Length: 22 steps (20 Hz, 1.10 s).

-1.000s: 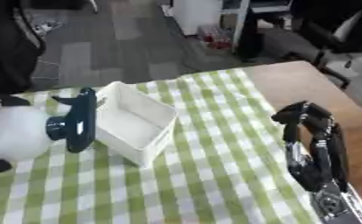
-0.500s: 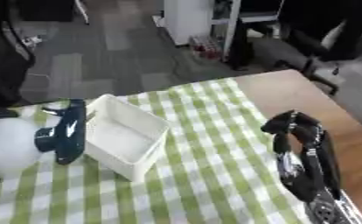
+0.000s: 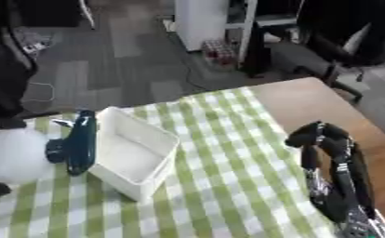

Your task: Pick up objects on the table and place them in the box.

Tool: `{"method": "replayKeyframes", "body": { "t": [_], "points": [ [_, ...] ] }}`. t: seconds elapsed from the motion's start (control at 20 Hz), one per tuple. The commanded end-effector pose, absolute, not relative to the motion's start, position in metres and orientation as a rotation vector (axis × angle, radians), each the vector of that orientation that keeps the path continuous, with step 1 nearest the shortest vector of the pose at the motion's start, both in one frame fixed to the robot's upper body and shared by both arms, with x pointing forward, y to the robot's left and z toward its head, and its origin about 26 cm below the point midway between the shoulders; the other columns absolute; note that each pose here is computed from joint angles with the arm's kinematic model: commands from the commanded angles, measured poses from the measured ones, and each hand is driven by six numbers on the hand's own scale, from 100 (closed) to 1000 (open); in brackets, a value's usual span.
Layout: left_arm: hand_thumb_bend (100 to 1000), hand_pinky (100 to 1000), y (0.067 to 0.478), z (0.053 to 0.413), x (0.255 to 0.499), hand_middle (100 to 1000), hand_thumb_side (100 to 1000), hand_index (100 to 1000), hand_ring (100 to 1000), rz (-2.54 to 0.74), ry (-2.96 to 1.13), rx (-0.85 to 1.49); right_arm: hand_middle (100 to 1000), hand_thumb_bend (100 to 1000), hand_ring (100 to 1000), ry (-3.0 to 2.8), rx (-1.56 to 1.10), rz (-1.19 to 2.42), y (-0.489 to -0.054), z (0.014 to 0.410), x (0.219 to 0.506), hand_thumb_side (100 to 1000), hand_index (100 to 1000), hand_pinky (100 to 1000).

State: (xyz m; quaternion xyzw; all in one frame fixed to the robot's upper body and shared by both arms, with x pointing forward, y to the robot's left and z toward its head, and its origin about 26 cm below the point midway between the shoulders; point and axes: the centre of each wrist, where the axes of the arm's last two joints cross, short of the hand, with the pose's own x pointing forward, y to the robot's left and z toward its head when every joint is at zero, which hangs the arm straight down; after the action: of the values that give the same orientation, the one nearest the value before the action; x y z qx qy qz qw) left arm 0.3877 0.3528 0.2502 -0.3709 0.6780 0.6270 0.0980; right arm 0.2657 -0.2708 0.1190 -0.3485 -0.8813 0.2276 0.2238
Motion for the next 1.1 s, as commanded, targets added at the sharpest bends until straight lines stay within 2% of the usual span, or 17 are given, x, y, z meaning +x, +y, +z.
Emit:
{"method": "replayKeyframes", "body": {
  "t": [0.05,0.85,1.1],
  "points": [
    [191,100,0.360,0.268,0.386,100,952,335,100,1.748,2.003,-1.027,525,100,446,-2.465,-0.960,0.648,-0.272,0.130,0.268,1000,595,312],
    [192,100,0.365,0.278,0.385,100,954,333,100,1.599,1.925,-1.057,522,100,439,-2.579,-0.893,0.643,-0.258,0.157,0.283,1000,589,305],
    [191,100,0.363,0.294,0.380,100,952,331,100,1.495,1.822,-1.102,521,100,436,-2.640,-0.884,0.641,-0.254,0.173,0.290,1000,587,305]
  ]
}}
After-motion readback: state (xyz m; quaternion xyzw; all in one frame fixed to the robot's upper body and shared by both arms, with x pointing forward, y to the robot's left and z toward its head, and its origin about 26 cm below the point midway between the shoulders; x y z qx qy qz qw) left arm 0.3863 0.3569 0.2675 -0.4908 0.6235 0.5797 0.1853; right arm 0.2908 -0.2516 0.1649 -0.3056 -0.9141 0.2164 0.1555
